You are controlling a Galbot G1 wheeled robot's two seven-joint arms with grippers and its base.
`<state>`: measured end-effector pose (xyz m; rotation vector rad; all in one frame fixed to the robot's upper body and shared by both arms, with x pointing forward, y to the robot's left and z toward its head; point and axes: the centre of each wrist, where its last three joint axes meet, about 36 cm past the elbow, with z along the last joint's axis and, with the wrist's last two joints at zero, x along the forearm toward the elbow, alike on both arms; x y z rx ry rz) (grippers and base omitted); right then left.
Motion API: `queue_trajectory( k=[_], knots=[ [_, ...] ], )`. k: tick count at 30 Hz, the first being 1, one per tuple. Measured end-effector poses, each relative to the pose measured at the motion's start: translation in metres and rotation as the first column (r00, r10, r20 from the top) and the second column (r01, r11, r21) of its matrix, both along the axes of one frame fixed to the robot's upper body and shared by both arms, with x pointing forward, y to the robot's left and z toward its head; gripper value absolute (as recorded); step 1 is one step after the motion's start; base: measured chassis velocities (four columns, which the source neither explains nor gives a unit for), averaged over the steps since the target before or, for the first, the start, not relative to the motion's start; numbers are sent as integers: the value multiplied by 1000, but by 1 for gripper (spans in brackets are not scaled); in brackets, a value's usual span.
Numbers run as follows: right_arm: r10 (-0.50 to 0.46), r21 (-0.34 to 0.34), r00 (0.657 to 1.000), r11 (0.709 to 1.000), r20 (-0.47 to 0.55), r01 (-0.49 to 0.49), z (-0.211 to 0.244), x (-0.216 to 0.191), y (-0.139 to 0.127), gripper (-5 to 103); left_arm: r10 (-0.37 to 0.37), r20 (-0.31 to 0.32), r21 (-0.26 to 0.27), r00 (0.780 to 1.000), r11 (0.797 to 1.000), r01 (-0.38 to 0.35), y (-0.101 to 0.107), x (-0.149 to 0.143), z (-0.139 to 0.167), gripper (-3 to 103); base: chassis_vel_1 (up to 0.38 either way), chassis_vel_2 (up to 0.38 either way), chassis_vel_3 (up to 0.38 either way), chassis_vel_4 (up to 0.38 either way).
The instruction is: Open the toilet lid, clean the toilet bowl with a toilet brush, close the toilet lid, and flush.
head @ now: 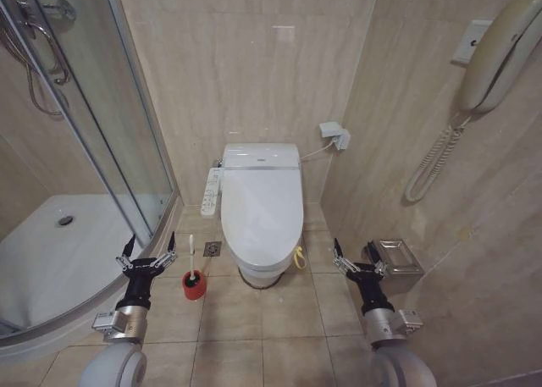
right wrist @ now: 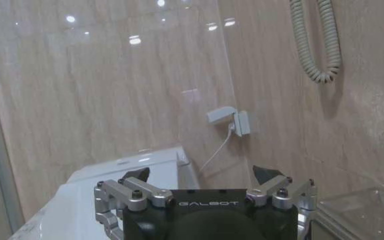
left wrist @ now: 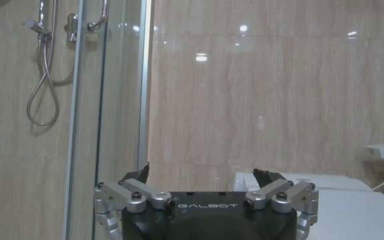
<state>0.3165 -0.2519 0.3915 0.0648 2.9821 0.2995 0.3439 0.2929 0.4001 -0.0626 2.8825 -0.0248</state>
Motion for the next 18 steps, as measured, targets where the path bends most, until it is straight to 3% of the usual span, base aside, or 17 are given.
queue_trajectory(
  k=[18],
  knots=[
    [-33,2,999,999,13,33,0,0,-10,100,0,0,0,1000,1000,0,0,0,0,100,-134,129,135,-137]
  ],
)
